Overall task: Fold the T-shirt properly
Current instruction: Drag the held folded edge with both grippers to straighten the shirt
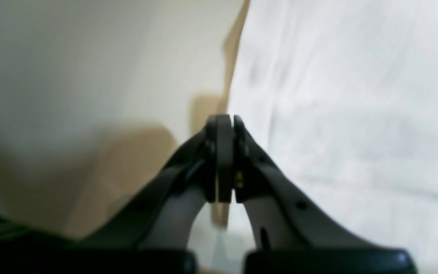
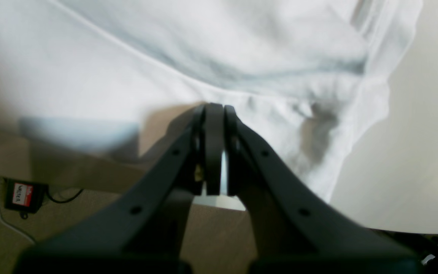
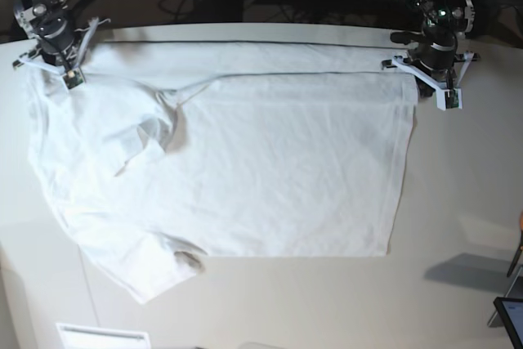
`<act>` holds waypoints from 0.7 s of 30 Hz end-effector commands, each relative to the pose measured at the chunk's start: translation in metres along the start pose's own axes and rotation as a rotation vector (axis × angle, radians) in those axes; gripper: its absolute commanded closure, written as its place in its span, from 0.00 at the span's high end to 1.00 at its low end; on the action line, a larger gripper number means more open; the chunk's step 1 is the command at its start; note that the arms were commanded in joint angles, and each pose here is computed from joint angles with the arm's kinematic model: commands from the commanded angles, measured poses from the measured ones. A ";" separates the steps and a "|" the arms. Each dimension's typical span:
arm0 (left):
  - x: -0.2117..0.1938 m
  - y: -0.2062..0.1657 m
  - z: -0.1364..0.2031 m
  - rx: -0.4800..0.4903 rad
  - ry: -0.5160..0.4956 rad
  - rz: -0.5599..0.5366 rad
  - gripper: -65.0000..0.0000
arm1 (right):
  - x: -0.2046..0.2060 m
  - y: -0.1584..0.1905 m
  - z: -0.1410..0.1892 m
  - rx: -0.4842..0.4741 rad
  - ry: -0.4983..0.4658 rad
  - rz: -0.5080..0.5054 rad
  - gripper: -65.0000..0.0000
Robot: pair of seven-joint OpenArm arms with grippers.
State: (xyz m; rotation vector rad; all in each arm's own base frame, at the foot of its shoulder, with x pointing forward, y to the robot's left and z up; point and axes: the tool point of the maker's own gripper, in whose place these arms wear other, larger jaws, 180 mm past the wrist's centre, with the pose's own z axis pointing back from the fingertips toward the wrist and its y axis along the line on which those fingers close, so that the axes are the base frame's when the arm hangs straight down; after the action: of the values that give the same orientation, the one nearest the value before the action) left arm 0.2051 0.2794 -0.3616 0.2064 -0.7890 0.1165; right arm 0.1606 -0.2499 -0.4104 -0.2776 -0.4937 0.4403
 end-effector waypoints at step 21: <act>-0.062 0.006 -0.013 0.025 0.152 0.058 0.00 | -0.001 -0.006 0.001 -0.021 0.015 0.013 0.03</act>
State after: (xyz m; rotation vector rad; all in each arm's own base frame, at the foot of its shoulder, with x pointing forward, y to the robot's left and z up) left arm 0.1882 0.2813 -0.4033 0.1690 -0.7352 0.1978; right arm 0.1620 -0.2508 -0.4100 -0.2831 -0.4914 0.4395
